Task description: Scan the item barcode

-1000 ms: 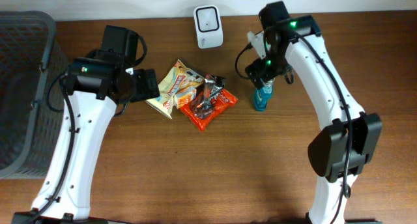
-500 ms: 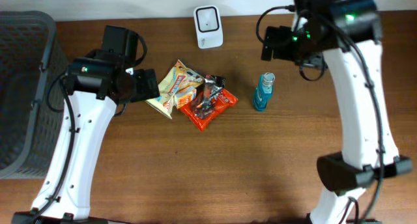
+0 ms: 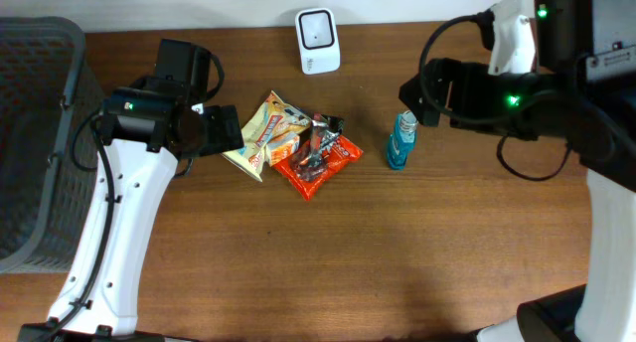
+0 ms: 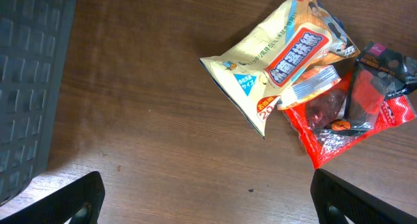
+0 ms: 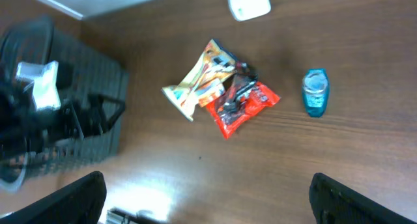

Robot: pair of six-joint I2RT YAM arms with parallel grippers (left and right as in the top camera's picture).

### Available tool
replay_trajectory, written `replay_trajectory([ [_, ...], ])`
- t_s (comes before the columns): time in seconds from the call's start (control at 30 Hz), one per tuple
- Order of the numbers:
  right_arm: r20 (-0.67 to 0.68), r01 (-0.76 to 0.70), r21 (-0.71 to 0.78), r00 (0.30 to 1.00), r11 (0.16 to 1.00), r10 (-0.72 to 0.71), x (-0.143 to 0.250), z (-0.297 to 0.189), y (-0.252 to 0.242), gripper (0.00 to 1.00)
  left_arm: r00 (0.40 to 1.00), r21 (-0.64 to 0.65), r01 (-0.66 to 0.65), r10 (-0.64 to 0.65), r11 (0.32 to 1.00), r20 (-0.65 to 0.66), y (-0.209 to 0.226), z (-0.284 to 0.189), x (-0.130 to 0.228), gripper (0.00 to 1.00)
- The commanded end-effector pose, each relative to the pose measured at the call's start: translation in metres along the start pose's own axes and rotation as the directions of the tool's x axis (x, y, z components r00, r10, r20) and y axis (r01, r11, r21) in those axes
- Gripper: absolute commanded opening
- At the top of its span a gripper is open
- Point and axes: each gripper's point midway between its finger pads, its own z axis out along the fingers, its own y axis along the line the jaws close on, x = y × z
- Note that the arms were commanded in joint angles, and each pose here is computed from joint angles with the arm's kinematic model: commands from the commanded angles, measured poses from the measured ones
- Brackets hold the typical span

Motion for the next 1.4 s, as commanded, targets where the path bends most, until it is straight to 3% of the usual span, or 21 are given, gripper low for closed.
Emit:
replay_trajectory([
  [0.0,0.121,-0.122,0.126,0.987,0.985,0.106,-0.002,-0.026,-0.024,0.98,1.000,-0.006,0.001,-0.001,1.000,0.008,0.002,-0.002,-0.001,0.99],
  [0.1,0.182,-0.171,0.334,0.977,0.927,0.115,0.003,-0.031,-0.068,0.98,1.000,-0.006,0.001,-0.001,1.000,0.008,0.002,-0.002,-0.001,0.99],
  [0.2,0.156,-0.213,0.561,0.976,0.800,0.151,0.014,-0.008,-0.119,0.98,1.000,-0.006,0.000,0.000,1.000,0.006,0.002,-0.002,0.000,0.99],
  [0.47,0.015,-0.206,0.539,0.972,0.816,0.235,0.011,0.061,-0.119,0.99,1.000,-0.006,0.000,0.000,1.000,0.006,0.002,-0.002,0.000,0.99],
  [0.6,0.081,-0.404,0.586,0.891,0.702,0.446,0.012,0.101,-0.133,0.99,1.000,-0.006,0.000,0.000,1.000,0.006,0.002,-0.002,0.000,0.99],
  [0.73,-0.002,-0.427,0.531,0.863,0.732,0.505,0.008,0.154,-0.125,0.95,1.000,-0.006,0.001,-0.001,1.000,0.006,0.002,-0.002,0.000,0.99],
  [0.77,0.018,-0.464,0.535,0.842,0.706,0.539,0.007,0.165,-0.128,0.91,1.000,-0.006,0.000,0.000,1.000,0.006,0.002,-0.002,0.000,0.99],
  [0.87,0.138,-0.652,0.578,0.671,0.491,0.728,0.017,0.198,-0.144,0.92,1.000,-0.006,0.001,-0.001,1.000,0.006,0.002,-0.002,0.000,0.99],
  [0.97,0.147,-0.686,0.587,0.612,0.430,0.777,0.022,0.226,-0.151,0.94,1.000,-0.006,0.000,0.000,1.000,0.006,0.002,-0.002,0.000,0.99],
  [1.13,0.126,-0.673,0.611,0.601,0.416,0.789,0.029,0.243,-0.156,0.62,1.000,-0.006,0.000,0.000,1.000,0.006,0.002,-0.002,0.000,0.99],
  [1.23,0.131,-0.656,0.640,0.605,0.399,0.785,0.034,0.252,-0.165,0.52,1.000,-0.006,0.000,0.000,1.000,0.006,0.002,-0.002,0.000,0.99],
  [1.37,0.154,-0.632,0.660,0.643,0.406,0.750,0.030,0.251,-0.175,0.32,1.000,-0.006,0.000,0.000,1.000,0.006,0.002,-0.002,0.000,0.99],
])
